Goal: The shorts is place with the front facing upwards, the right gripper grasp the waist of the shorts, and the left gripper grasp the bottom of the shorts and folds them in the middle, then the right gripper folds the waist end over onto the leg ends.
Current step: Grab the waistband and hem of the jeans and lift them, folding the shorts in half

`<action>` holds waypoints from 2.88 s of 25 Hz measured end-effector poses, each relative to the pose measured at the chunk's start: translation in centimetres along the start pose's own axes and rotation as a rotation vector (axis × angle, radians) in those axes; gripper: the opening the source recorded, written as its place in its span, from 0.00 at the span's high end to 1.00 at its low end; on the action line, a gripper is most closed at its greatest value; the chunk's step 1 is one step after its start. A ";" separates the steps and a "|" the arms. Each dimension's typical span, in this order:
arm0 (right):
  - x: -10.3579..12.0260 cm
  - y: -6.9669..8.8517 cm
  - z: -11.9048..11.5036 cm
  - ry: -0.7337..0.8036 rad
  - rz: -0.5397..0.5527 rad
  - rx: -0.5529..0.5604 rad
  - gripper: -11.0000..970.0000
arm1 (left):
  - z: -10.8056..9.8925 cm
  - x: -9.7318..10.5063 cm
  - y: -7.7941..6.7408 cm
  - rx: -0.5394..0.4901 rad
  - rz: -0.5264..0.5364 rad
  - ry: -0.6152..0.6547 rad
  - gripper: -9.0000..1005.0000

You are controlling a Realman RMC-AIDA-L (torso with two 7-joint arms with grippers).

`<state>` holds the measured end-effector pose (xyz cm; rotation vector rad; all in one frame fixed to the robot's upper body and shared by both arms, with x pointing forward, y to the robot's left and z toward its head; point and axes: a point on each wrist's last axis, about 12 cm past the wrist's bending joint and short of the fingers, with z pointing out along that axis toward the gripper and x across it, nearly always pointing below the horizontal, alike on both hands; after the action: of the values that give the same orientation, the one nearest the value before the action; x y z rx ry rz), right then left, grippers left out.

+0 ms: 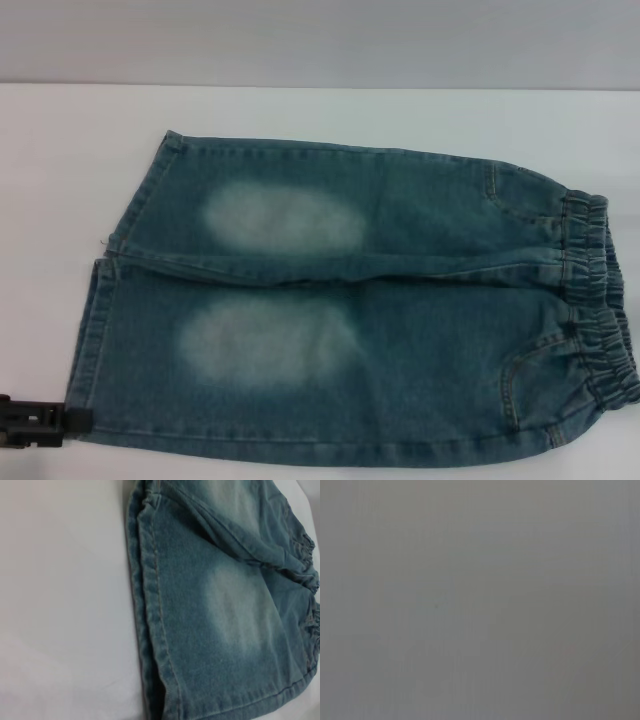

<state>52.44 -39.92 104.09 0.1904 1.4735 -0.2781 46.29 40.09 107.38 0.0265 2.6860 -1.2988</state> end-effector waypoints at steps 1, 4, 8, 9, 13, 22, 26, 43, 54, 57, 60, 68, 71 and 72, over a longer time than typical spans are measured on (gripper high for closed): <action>0.0 0.0 0.0 0.000 0.000 0.000 0.28 | 0.1 0.0 0.0 0.001 0.000 0.001 0.26; -0.1 -0.1 0.1 -0.002 -0.002 0.000 0.28 | 0.1 -0.1 0.0 0.000 0.000 0.001 0.26; -0.1 -0.1 0.1 -0.004 -0.004 0.000 0.28 | 0.1 -0.1 0.0 -0.001 -0.001 0.000 0.26; -0.1 -0.2 0.1 -0.005 -0.005 0.000 0.28 | 0.1 -0.1 0.0 -0.001 -0.001 0.000 0.26; -0.2 -0.3 0.2 -0.007 -0.006 0.002 0.28 | 0.1 0.0 0.0 -0.003 -0.005 -0.001 0.27; -0.3 -0.3 0.2 -0.013 -0.006 0.003 0.28 | -0.1 -0.2 0.1 -0.014 -0.004 -0.006 0.27; -0.3 -0.3 0.2 -0.014 -0.006 0.002 0.28 | 0.0 -0.2 0.2 -0.031 -0.004 0.011 0.27; 0.1 -0.6 -0.4 0.003 -0.009 0.009 0.28 | 1.5 -0.8 -0.5 0.001 0.025 0.034 0.28; 0.4 -0.9 -0.8 0.014 -0.011 0.017 0.28 | 2.5 -2.6 -2.3 0.063 0.096 0.034 0.29; 0.4 -0.9 -0.8 0.014 -0.011 0.017 0.28 | 2.5 -2.8 -2.4 0.069 0.100 0.024 0.29; 0.4 -0.9 -0.8 0.014 -0.011 0.017 0.28 | 2.5 -3.0 -2.4 0.073 0.113 0.008 0.29; 0.3 -0.7 -0.6 0.013 -0.015 0.003 0.28 | 2.6 -3.5 -2.2 0.041 0.124 -0.017 0.29; 0.3 -0.6 -0.6 0.012 -0.014 0.002 0.28 | 2.6 -3.6 -2.0 0.024 0.125 -0.025 0.30; 0.3 -0.6 -0.6 0.012 -0.013 0.002 0.28 | 2.6 -3.6 -2.0 0.018 0.125 -0.028 0.30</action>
<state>51.73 -40.30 103.75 0.1837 1.4869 -0.2894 50.06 37.04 107.87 0.1744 2.6025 -1.2761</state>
